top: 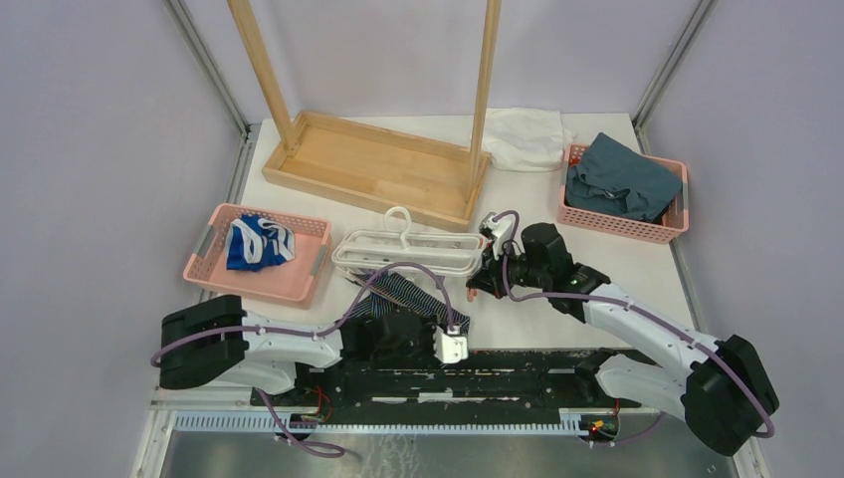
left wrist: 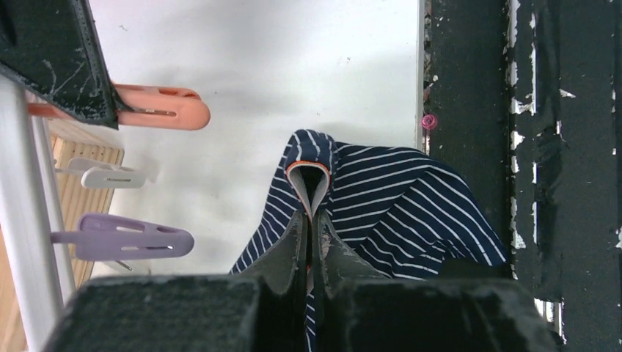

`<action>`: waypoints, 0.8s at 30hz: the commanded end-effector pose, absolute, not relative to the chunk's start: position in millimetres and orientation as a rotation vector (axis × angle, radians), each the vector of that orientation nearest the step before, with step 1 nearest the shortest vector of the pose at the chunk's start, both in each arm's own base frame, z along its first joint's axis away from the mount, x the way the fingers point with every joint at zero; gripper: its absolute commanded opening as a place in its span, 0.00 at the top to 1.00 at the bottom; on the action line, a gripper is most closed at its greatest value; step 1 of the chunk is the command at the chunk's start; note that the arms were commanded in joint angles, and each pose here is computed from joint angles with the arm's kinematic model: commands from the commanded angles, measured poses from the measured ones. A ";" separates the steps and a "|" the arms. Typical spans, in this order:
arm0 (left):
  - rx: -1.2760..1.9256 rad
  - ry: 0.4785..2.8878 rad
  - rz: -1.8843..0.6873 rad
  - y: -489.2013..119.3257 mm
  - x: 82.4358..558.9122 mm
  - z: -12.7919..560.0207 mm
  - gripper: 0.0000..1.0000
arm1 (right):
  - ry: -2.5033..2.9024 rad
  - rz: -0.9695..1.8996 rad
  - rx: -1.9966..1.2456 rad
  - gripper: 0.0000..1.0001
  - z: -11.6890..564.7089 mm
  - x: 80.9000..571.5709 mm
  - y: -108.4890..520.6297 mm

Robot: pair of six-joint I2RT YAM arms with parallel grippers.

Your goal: Clip the underwear to the hanger

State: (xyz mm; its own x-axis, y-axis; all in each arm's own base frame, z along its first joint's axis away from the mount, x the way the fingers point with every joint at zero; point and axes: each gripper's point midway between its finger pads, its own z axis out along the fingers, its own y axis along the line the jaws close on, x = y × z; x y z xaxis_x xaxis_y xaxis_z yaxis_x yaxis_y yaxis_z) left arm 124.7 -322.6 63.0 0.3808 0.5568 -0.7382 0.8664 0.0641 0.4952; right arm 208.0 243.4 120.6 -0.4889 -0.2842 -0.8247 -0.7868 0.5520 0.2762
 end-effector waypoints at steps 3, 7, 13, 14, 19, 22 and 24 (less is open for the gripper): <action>1.684 1.230 -0.494 -342.9 114.3 99.2 0.97 | 1.853 0.986 -0.811 0.99 172.9 207.1 260.5; 1.698 1.226 -0.542 -347.0 115.7 109.1 0.97 | 1.811 1.058 -0.789 0.99 185.0 201.0 265.7; 1.678 1.225 -0.581 -353.8 126.2 124.7 0.97 | 1.774 1.139 -0.792 0.99 197.8 191.3 270.3; 1.676 1.224 -0.594 -354.2 127.2 126.3 0.97 | 1.770 1.147 -0.796 0.99 198.9 189.7 270.5; 1.650 1.207 -0.617 -354.8 134.3 138.3 0.97 | 1.761 1.187 -0.819 0.99 203.2 182.3 272.0; 1.642 1.196 -0.625 -355.1 136.5 144.1 0.97 | 1.763 1.195 -0.826 0.99 202.6 180.6 272.3; 1.640 1.194 -0.627 -354.9 137.8 145.8 0.97 | 1.765 1.202 -0.837 0.99 201.8 178.8 272.7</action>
